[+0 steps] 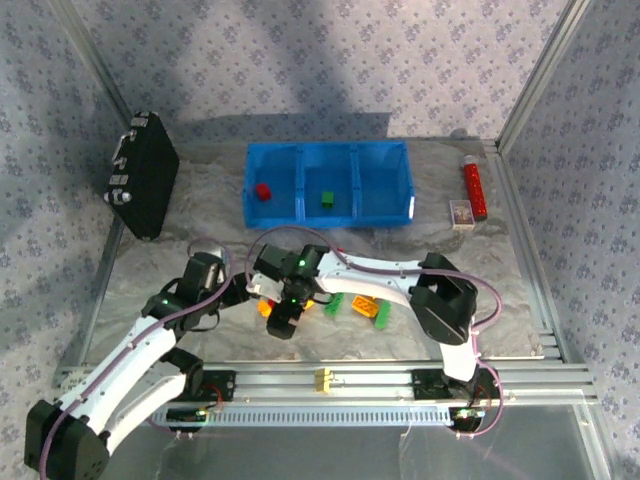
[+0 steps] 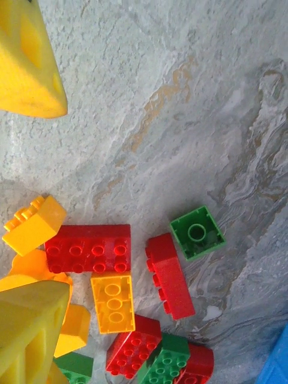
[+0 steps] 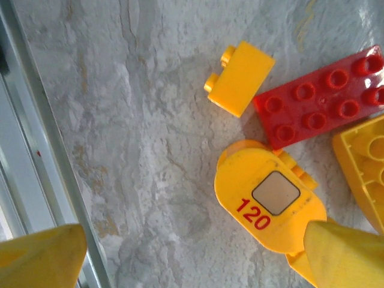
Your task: Sort the legos into containers by color
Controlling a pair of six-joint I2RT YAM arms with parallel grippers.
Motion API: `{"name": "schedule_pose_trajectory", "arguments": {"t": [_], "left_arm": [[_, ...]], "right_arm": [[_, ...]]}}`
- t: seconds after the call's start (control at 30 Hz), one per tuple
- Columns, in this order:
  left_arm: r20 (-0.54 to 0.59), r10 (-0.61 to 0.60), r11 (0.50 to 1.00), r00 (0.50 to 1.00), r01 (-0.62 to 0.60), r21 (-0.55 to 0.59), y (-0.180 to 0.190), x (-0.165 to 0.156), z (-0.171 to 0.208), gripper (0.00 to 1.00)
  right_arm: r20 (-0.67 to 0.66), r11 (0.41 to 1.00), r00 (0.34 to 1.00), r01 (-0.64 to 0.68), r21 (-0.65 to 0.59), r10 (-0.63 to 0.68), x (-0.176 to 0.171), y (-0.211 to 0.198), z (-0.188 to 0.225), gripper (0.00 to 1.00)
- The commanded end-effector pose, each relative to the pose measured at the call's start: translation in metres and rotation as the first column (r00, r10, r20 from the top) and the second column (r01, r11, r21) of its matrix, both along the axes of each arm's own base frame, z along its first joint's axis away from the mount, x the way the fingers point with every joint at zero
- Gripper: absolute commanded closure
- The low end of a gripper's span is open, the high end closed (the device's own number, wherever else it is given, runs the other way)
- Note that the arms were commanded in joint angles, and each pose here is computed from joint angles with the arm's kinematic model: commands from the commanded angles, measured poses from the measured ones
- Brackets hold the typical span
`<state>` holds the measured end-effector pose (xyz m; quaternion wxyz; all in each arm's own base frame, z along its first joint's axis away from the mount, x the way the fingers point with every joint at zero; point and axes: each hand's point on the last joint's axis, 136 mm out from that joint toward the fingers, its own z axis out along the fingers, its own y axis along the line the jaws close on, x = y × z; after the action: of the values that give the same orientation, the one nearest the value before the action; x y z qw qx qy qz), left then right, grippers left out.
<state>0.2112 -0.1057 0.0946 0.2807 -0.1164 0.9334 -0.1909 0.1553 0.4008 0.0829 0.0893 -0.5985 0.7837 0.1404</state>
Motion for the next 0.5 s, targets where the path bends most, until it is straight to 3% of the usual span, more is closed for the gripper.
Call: {"name": "schedule_pose_trajectory", "arguments": {"t": [0.0,0.47], "left_arm": [[-0.014,0.012,1.000,1.000,-0.011,0.003,0.005,-0.003,-0.002,0.28],[-0.008,0.036,0.999,0.999,-0.036,0.002,0.013,-0.001,0.001,0.28]], "right_arm": [[0.011,0.997,0.999,-0.043,-0.058,0.044,0.002,-0.002,-0.005,0.04],[0.056,0.989,0.995,-0.071,-0.130,0.079,0.016,0.000,-0.028,0.06]]}}
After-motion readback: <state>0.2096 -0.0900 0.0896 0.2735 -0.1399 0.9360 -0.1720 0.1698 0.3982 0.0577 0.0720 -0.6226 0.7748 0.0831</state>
